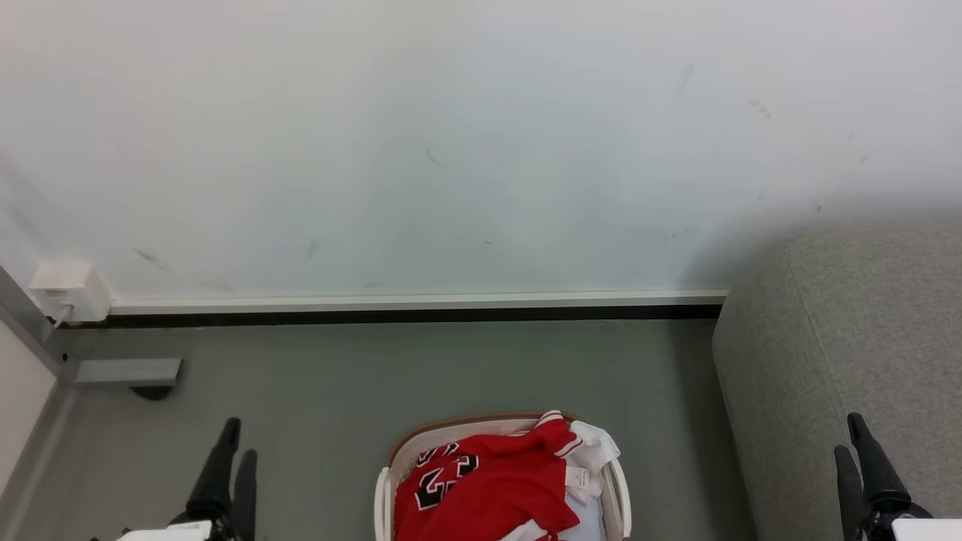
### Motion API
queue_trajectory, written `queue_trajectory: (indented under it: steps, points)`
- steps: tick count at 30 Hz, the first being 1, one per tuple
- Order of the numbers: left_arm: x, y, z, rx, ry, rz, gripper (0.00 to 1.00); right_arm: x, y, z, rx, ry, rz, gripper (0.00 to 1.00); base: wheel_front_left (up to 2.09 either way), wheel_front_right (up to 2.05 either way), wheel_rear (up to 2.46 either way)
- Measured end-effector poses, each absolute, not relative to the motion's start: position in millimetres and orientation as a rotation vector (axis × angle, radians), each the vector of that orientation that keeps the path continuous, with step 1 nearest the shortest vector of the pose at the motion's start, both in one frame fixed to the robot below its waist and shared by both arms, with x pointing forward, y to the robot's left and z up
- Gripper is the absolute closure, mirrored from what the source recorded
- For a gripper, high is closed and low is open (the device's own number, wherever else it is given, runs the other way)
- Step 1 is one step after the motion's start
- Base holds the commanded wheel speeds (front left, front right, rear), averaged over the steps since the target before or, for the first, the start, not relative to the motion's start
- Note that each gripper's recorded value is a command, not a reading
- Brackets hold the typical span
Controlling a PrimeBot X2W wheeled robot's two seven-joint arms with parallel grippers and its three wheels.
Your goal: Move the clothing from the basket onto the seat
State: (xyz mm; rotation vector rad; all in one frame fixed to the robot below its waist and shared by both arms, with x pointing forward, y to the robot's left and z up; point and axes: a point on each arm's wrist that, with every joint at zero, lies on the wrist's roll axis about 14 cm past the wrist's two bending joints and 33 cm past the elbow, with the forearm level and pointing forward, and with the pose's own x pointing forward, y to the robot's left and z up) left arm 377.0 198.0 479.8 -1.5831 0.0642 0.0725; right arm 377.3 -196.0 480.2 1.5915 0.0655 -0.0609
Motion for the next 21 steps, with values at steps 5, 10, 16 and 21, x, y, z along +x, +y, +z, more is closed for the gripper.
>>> queue_trajectory:
  steps: [5, 10, 16, 21]
  points:
    - [377.4, 201.0, 483.1, -1.573, 0.039, 0.082, 0.00, 379.1, -190.0, 485.7, 1.588, 0.054, -0.045, 0.00, 0.00, 0.00, 0.00]
    - [379.1, 203.7, 491.6, -1.528, 0.005, 0.077, 0.00, 380.9, -185.1, 491.2, 1.550, 0.045, -0.029, 0.00, 0.00, 0.00, 0.00]
    - [381.1, 204.6, 501.1, -1.398, -0.019, 0.064, 0.00, 382.2, -182.5, 497.8, 1.461, 0.030, -0.013, 0.00, 0.00, 0.00, 0.00]
    - [380.0, 204.0, 504.6, -1.280, -0.025, 0.057, 0.00, 381.9, -179.8, 502.2, 1.384, 0.021, 0.000, 0.00, 0.00, 0.00, 0.00]
